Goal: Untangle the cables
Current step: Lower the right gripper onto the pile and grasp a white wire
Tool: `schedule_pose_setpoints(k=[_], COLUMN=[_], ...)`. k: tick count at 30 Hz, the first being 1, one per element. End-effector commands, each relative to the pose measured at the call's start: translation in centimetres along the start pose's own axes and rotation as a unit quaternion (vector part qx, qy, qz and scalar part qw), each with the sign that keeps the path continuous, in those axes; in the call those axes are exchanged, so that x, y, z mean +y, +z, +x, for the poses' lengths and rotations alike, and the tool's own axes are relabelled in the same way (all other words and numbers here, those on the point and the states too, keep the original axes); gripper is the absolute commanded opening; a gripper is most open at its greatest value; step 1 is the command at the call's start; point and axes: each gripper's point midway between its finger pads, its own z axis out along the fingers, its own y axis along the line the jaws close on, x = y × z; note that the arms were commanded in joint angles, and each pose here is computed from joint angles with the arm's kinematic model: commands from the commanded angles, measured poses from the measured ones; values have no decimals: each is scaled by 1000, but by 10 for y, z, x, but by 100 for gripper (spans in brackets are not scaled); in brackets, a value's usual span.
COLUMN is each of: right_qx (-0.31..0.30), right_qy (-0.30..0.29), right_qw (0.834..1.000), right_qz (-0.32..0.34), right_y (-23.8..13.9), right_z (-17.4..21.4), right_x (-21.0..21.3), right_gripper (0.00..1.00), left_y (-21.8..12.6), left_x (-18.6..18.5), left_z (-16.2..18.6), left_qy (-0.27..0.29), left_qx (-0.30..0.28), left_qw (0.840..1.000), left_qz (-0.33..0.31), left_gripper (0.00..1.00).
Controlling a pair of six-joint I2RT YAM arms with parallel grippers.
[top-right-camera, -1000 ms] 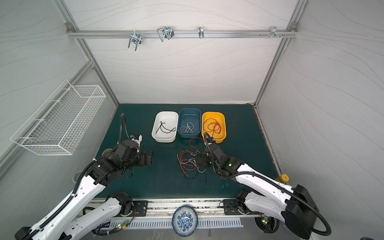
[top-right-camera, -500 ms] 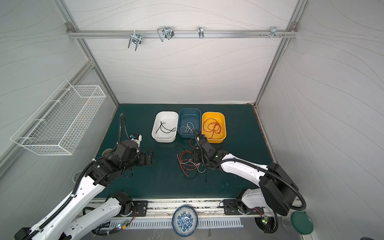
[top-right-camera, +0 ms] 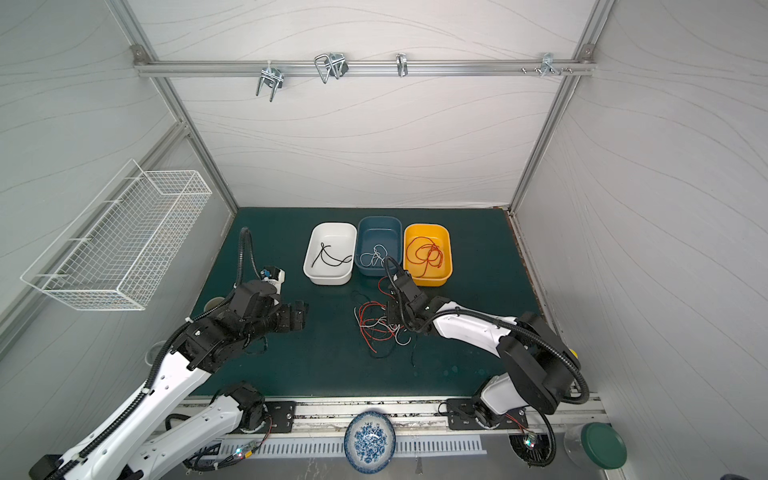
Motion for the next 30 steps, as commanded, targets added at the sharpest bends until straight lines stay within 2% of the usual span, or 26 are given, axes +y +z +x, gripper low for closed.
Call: schedule_pose_setpoints(k=[1, 11, 19, 22, 27, 30], right_qx=[-3, 5, -3, -7, -6, -7], right_qy=[-5, -16, -17, -19, -19, -22], right_qw=[1000, 1000, 1000, 1000, 1000, 1000], right_qz=[-15, -10, -3, -4, -2, -3], right_y=[3, 12, 16, 17, 19, 18], right_z=[-8, -6, -11, -14, -15, -17], right_x=[9, 5, -1, 0, -1, -1], right_gripper=[28, 17, 27, 27, 20, 12], left_y=[-2, -1, -1, -1, -1, -1], left_x=[-6, -7, -7, -8, -8, -8], left_z=[-8, -8, -7, -8, -8, -8], left_qy=[-2, 0, 0, 0, 1, 1], left_qx=[-16, -15, -15, -15, -14, -14], left_qw=[1000, 1000, 1000, 1000, 1000, 1000], left_qz=[14, 17, 18, 19, 19, 20], left_gripper=[100, 99, 99, 99, 99, 99])
